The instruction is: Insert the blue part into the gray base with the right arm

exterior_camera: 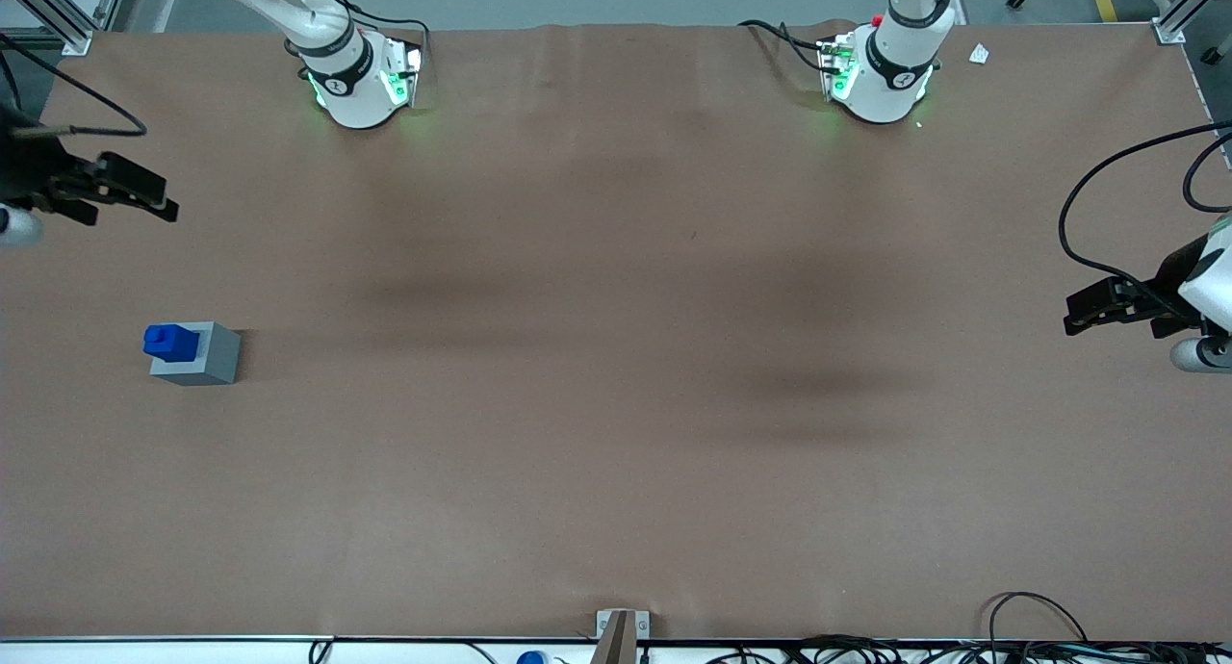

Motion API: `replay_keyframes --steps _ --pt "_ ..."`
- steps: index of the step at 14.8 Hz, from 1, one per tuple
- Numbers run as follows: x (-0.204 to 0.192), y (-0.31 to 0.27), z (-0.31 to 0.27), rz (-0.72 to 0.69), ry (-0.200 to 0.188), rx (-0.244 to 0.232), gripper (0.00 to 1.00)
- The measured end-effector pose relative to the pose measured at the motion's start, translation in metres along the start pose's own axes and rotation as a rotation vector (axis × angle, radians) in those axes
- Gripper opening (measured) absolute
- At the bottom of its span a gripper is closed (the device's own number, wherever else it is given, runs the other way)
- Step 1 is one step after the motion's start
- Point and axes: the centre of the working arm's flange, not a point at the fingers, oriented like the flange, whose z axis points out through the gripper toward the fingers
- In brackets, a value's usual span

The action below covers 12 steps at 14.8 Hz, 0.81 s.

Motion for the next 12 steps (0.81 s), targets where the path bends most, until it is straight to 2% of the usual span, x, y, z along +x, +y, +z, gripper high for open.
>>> replay_keyframes --steps 7,11,12 --pt "0.001 0.012 -0.003 0.023 0.002 -0.001 1.0" --pt "0.0 -0.007 -0.006 -0.015 0.005 -0.064 1.0" --pt "-0.002 -0.013 -0.008 -0.026 0.001 -0.067 1.0"
